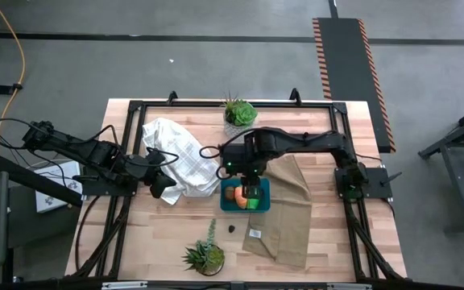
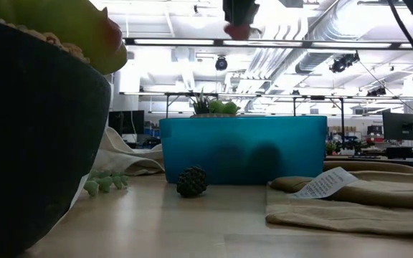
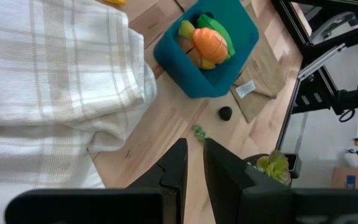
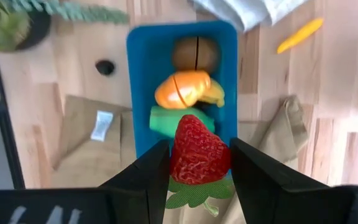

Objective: Pick and placing Produce into tupperware
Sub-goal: Put the red strawberry into the blue bin

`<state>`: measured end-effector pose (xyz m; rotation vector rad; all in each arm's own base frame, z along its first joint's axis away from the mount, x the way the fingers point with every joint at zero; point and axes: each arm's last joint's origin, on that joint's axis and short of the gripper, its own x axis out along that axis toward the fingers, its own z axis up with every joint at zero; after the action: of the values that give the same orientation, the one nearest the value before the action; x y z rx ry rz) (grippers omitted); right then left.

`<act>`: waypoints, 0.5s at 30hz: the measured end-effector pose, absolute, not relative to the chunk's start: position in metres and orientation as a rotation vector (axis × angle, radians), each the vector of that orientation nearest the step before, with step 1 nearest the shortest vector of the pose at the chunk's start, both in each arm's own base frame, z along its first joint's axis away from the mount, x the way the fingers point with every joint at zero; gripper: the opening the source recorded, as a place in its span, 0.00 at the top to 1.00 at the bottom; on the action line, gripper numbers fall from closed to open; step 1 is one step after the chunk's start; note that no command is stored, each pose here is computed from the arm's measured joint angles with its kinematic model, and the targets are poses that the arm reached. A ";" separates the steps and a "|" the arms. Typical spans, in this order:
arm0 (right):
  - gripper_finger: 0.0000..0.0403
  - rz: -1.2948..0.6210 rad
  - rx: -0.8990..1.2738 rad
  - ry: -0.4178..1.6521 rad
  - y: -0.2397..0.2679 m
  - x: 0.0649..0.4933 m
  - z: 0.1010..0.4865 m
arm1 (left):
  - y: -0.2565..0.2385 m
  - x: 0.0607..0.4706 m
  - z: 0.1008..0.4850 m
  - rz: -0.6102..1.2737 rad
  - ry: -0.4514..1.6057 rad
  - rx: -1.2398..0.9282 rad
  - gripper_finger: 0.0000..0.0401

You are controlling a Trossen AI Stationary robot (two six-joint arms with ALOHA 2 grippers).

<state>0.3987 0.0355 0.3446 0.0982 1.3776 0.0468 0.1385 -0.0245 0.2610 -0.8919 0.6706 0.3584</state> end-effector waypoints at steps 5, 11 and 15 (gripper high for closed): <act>0.65 0.046 0.090 1.447 0.038 0.392 0.331 | -0.025 0.139 0.261 0.359 0.670 -0.893 0.90; 0.65 0.023 0.103 1.498 0.040 0.377 0.316 | -0.024 0.139 0.261 0.364 0.667 -0.889 0.90; 0.65 -0.001 0.133 1.438 0.042 0.367 0.308 | -0.025 0.140 0.260 0.367 0.675 -0.883 0.90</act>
<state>0.3674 0.0418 0.3081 0.1330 1.4378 -0.0009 0.1397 -0.0246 0.2599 -0.8832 0.6747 0.3670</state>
